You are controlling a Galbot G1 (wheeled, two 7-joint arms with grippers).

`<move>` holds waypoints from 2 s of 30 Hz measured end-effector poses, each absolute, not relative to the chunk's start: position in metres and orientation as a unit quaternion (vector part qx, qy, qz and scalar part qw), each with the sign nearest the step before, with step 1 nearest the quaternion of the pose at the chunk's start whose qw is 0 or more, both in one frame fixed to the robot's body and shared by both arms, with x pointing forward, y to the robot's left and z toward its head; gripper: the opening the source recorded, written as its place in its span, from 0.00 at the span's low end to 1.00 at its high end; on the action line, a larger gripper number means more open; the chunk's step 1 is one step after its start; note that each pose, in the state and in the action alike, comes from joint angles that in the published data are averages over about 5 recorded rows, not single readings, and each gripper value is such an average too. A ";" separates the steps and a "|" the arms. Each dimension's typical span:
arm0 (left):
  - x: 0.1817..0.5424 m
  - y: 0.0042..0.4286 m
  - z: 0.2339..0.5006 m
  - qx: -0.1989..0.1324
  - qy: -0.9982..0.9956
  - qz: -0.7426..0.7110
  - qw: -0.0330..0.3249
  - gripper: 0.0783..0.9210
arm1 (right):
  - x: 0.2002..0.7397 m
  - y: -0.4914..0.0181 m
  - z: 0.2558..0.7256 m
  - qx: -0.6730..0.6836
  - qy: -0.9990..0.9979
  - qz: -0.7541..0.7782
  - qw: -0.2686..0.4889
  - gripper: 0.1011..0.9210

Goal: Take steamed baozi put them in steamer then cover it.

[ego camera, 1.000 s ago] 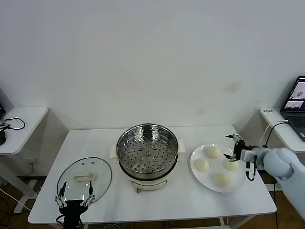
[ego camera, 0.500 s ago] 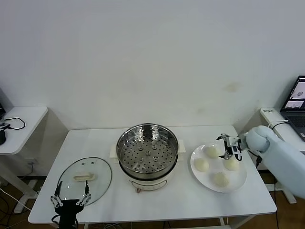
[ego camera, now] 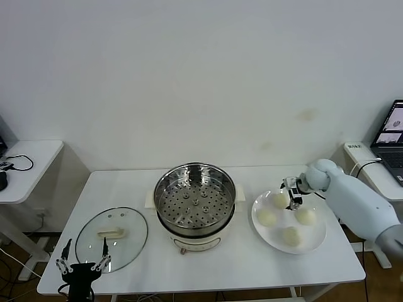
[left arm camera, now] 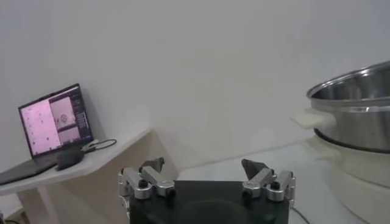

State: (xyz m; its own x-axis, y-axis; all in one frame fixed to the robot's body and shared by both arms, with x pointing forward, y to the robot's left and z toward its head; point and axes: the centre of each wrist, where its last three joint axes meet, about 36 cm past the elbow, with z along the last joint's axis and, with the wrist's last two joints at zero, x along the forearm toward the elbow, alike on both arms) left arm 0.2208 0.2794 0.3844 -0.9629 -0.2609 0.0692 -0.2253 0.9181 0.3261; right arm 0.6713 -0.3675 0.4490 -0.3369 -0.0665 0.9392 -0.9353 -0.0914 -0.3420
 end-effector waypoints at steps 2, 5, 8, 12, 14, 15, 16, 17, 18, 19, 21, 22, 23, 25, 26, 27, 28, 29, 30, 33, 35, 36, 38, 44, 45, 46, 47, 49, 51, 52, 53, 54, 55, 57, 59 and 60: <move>0.221 0.280 0.385 0.125 -0.978 -0.160 0.055 0.88 | 0.673 -0.366 0.447 0.443 -0.565 0.590 0.369 0.82; 0.221 0.280 0.385 0.126 -0.977 -0.161 0.054 0.88 | 0.676 -0.363 0.445 0.443 -0.565 0.589 0.371 0.77; 0.221 0.281 0.386 0.127 -0.977 -0.162 0.054 0.88 | 0.678 -0.360 0.444 0.443 -0.564 0.590 0.371 0.73; 0.221 0.282 0.386 0.128 -0.977 -0.163 0.053 0.88 | 0.680 -0.358 0.444 0.443 -0.562 0.590 0.373 0.68; 0.221 0.282 0.386 0.128 -0.977 -0.163 0.053 0.88 | 0.681 -0.358 0.444 0.443 -0.560 0.591 0.375 0.66; 0.221 0.282 0.386 0.129 -0.977 -0.163 0.053 0.88 | 0.681 -0.358 0.444 0.443 -0.559 0.591 0.376 0.65; 0.221 0.282 0.386 0.129 -0.977 -0.163 0.054 0.88 | 0.681 -0.358 0.444 0.444 -0.558 0.592 0.377 0.64; 0.221 0.282 0.386 0.129 -0.977 -0.163 0.054 0.88 | 0.681 -0.358 0.444 0.444 -0.557 0.592 0.377 0.63; 0.221 0.282 0.386 0.129 -0.977 -0.163 0.054 0.88 | 0.682 -0.358 0.445 0.445 -0.557 0.592 0.378 0.62; 0.220 0.282 0.386 0.129 -0.977 -0.162 0.054 0.88 | 0.682 -0.359 0.445 0.445 -0.556 0.592 0.378 0.60; 0.220 0.282 0.386 0.129 -0.977 -0.163 0.054 0.88 | 0.682 -0.359 0.447 0.446 -0.555 0.592 0.378 0.56; 0.220 0.282 0.386 0.129 -0.977 -0.163 0.054 0.88 | 0.682 -0.360 0.448 0.446 -0.555 0.592 0.377 0.55; 0.220 0.282 0.386 0.129 -0.977 -0.163 0.053 0.88 | 0.682 -0.360 0.450 0.446 -0.555 0.593 0.377 0.54; 0.220 0.282 0.387 0.129 -0.977 -0.163 0.053 0.88 | 0.682 -0.360 0.453 0.446 -0.555 0.594 0.375 0.54; 0.220 0.282 0.387 0.128 -0.977 -0.163 0.052 0.88 | 0.682 -0.361 0.455 0.446 -0.555 0.594 0.374 0.54; 0.220 0.282 0.387 0.128 -0.977 -0.163 0.052 0.88 | 0.682 -0.361 0.458 0.446 -0.555 0.595 0.373 0.54; 0.221 0.282 0.387 0.128 -0.977 -0.164 0.052 0.88 | 0.682 -0.361 0.461 0.447 -0.556 0.595 0.371 0.54; 0.221 0.282 0.388 0.128 -0.977 -0.164 0.051 0.88 | 0.682 -0.361 0.465 0.447 -0.556 0.596 0.369 0.54; 0.221 0.282 0.388 0.127 -0.977 -0.164 0.051 0.88 | 0.682 -0.361 0.470 0.447 -0.557 0.596 0.366 0.54; 0.222 0.283 0.388 0.126 -0.977 -0.164 0.051 0.88 | 0.682 -0.359 0.490 0.447 -0.562 0.599 0.354 0.55; 0.223 0.283 0.389 0.124 -0.978 -0.163 0.051 0.88 | 0.683 -0.356 0.507 0.448 -0.566 0.601 0.343 0.55; 0.224 0.283 0.389 0.123 -0.978 -0.163 0.050 0.88 | 0.683 -0.354 0.516 0.448 -0.568 0.603 0.336 0.55; 0.225 0.283 0.389 0.122 -0.978 -0.162 0.050 0.88 | 0.684 -0.347 0.537 0.450 -0.572 0.606 0.321 0.55; 0.227 0.282 0.391 0.118 -0.979 -0.159 0.048 0.88 | 0.687 -0.314 0.609 0.460 -0.579 0.619 0.266 0.55; 0.227 0.282 0.391 0.117 -0.979 -0.159 0.048 0.88 | 0.687 -0.308 0.621 0.462 -0.578 0.622 0.257 0.55; 0.228 0.282 0.391 0.116 -0.979 -0.159 0.047 0.88 | 0.687 -0.301 0.632 0.464 -0.578 0.625 0.247 0.55; 0.228 0.282 0.392 0.116 -0.979 -0.159 0.046 0.88 | 0.687 -0.294 0.643 0.466 -0.577 0.627 0.238 0.55; 0.229 0.282 0.392 0.115 -0.980 -0.159 0.044 0.88 | 0.686 -0.279 0.662 0.472 -0.574 0.633 0.219 0.55; 0.230 0.283 0.393 0.116 -0.980 -0.159 0.043 0.88 | 0.685 -0.262 0.677 0.480 -0.569 0.637 0.201 0.55; 0.231 0.284 0.393 0.116 -0.980 -0.159 0.042 0.88 | 0.684 -0.253 0.682 0.485 -0.566 0.639 0.191 0.55; 0.231 0.284 0.394 0.116 -0.980 -0.159 0.042 0.88 | 0.683 -0.243 0.686 0.491 -0.562 0.640 0.182 0.55; 0.231 0.285 0.394 0.116 -0.979 -0.160 0.042 0.88 | 0.682 -0.233 0.690 0.497 -0.557 0.642 0.173 0.55; 0.231 0.285 0.394 0.116 -0.979 -0.160 0.042 0.88 | 0.681 -0.222 0.692 0.504 -0.552 0.644 0.164 0.55; 0.231 0.286 0.394 0.116 -0.979 -0.161 0.042 0.88 | 0.679 -0.200 0.693 0.518 -0.539 0.647 0.148 0.55; 0.231 0.287 0.395 0.117 -0.979 -0.162 0.041 0.88 | 0.677 -0.179 0.691 0.532 -0.524 0.651 0.133 0.55; 0.231 0.288 0.396 0.118 -0.979 -0.162 0.040 0.88 | 0.676 -0.169 0.690 0.538 -0.516 0.654 0.126 0.55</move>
State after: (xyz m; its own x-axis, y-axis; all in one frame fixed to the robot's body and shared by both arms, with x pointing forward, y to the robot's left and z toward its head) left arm 0.2310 0.2876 0.3960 -0.9691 -0.2432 0.0408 -0.2172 0.9200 0.3263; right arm 0.6757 -0.1692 0.6900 -0.3884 -0.3903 0.8348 -0.7209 -0.4356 -0.5390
